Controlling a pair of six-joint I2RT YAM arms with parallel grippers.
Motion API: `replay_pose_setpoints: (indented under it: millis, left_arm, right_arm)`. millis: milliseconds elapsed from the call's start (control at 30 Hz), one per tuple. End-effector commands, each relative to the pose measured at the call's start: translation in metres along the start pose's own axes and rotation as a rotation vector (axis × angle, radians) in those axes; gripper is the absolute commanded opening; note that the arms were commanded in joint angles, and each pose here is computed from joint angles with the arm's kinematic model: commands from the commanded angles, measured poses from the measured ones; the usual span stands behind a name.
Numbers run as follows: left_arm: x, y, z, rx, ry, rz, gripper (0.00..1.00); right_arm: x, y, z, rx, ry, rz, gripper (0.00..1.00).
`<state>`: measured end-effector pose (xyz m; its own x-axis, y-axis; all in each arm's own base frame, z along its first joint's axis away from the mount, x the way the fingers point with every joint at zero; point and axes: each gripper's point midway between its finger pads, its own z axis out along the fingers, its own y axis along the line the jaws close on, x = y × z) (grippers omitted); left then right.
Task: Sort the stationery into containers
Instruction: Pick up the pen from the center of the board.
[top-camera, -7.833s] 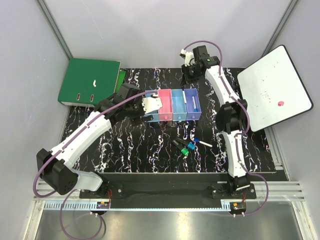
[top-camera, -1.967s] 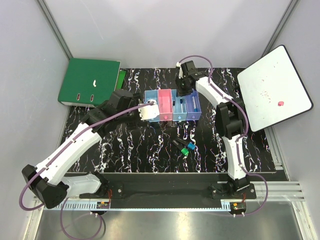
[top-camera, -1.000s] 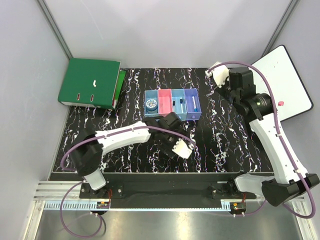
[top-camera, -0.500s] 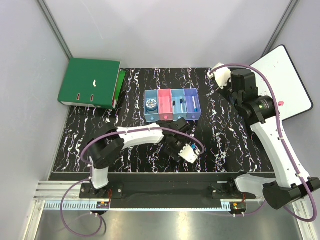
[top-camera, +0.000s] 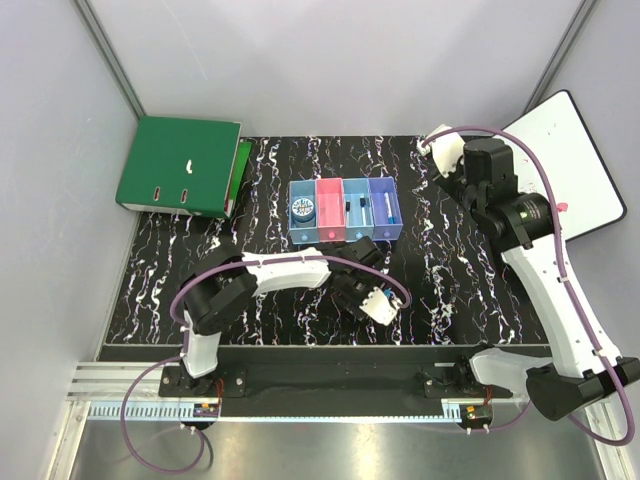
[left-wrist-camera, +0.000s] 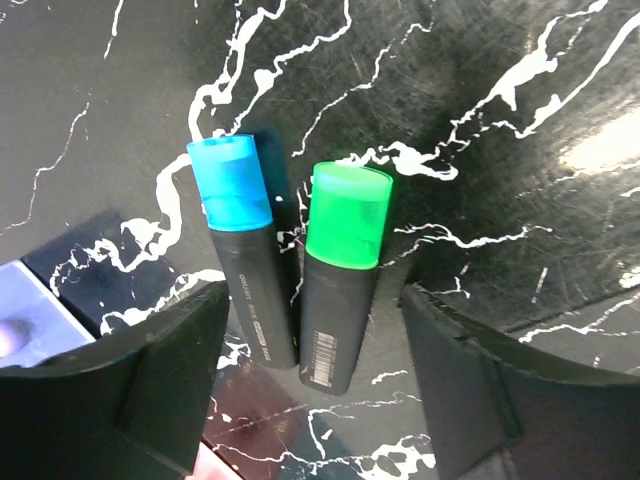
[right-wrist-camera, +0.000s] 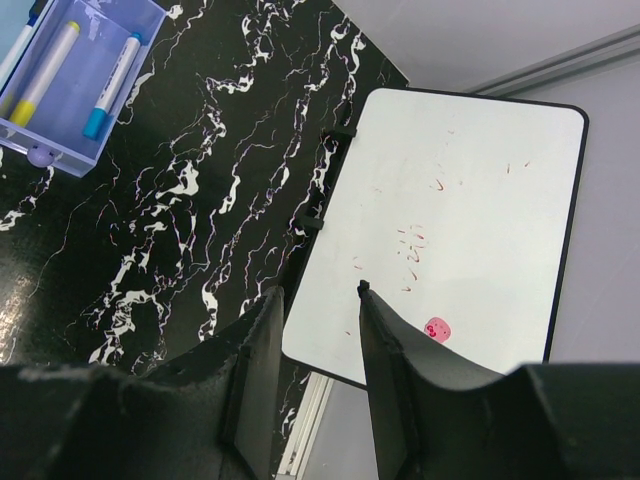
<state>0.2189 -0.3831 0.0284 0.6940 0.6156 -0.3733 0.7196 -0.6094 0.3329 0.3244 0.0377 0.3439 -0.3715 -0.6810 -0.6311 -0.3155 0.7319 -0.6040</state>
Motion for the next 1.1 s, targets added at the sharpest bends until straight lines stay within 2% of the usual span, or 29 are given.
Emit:
replay_pose_setpoints:
  millis: [0, 367, 567, 833, 1067]
  left_arm:
    - [0.008, -0.014, 0.009, 0.055, 0.003, 0.015, 0.69]
    - [0.020, -0.063, -0.011, 0.272, 0.021, 0.113, 0.68]
    - [0.028, -0.059, -0.008, 0.353, 0.035, 0.140, 0.68]
    - [0.023, -0.028, -0.006, 0.327, 0.022, 0.139, 0.68]
    - [0.026, -0.035, -0.002, 0.357, 0.024, 0.130, 0.67]
  right_arm:
    - [-0.011, -0.016, -0.016, 0.046, -0.057, 0.053, 0.43]
    - [-0.010, -0.017, -0.019, 0.052, -0.070, 0.078, 0.43]
    - [-0.010, -0.018, -0.021, 0.055, -0.075, 0.087, 0.43]
    - [-0.007, -0.014, -0.021, 0.040, -0.080, 0.087, 0.43]
    - [-0.011, -0.017, -0.024, 0.044, -0.095, 0.089, 0.43]
